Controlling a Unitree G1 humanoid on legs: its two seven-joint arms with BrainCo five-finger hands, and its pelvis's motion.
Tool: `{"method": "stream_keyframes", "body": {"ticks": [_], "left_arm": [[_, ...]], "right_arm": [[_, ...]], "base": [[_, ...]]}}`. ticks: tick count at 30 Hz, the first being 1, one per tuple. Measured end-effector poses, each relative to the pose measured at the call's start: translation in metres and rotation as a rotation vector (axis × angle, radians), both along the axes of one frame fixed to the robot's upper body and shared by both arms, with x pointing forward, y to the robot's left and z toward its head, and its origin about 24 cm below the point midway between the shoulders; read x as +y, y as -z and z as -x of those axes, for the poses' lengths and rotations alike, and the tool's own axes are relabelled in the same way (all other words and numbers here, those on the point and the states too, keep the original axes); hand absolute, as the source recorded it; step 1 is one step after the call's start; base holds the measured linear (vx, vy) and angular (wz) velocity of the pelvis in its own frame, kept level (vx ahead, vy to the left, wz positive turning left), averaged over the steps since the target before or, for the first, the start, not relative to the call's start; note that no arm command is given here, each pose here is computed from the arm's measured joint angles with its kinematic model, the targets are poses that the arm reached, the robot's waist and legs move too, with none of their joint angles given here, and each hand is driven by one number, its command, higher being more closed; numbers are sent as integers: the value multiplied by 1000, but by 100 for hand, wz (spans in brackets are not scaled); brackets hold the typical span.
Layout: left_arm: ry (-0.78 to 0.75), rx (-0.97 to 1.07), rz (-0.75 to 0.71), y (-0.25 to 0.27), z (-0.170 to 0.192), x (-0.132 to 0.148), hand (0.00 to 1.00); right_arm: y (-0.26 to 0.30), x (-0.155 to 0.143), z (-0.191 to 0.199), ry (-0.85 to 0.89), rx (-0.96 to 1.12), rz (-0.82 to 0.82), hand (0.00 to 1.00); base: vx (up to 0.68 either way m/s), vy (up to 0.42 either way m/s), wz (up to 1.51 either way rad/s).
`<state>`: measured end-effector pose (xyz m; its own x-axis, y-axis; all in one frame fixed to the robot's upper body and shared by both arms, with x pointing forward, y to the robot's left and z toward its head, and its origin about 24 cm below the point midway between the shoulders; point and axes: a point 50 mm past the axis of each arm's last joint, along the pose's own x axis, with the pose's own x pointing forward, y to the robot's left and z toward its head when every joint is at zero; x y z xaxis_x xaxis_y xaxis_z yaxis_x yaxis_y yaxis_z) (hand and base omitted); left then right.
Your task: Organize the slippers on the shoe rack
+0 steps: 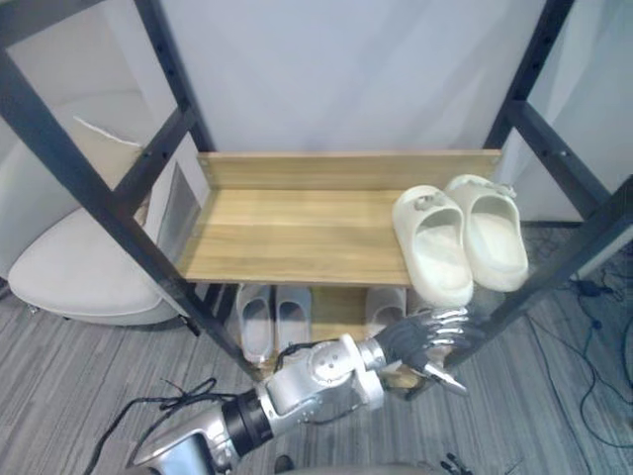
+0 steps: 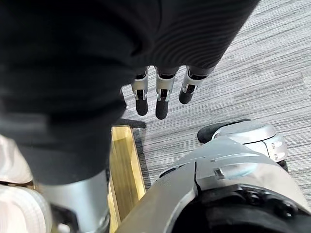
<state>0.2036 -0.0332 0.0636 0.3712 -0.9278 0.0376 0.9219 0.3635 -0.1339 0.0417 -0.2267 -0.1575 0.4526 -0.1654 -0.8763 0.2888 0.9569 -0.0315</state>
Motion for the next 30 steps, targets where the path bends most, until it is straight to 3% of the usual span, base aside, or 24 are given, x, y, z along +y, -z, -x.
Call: {"method": "stream_keyframes", "body": {"ticks": [30], "left_arm": [[-91, -63, -48, -3, -23, -9, 0]], "right_arm": [[0, 3, -4, 44, -18, -14, 0]], "base": [[1, -6, -2]]}}
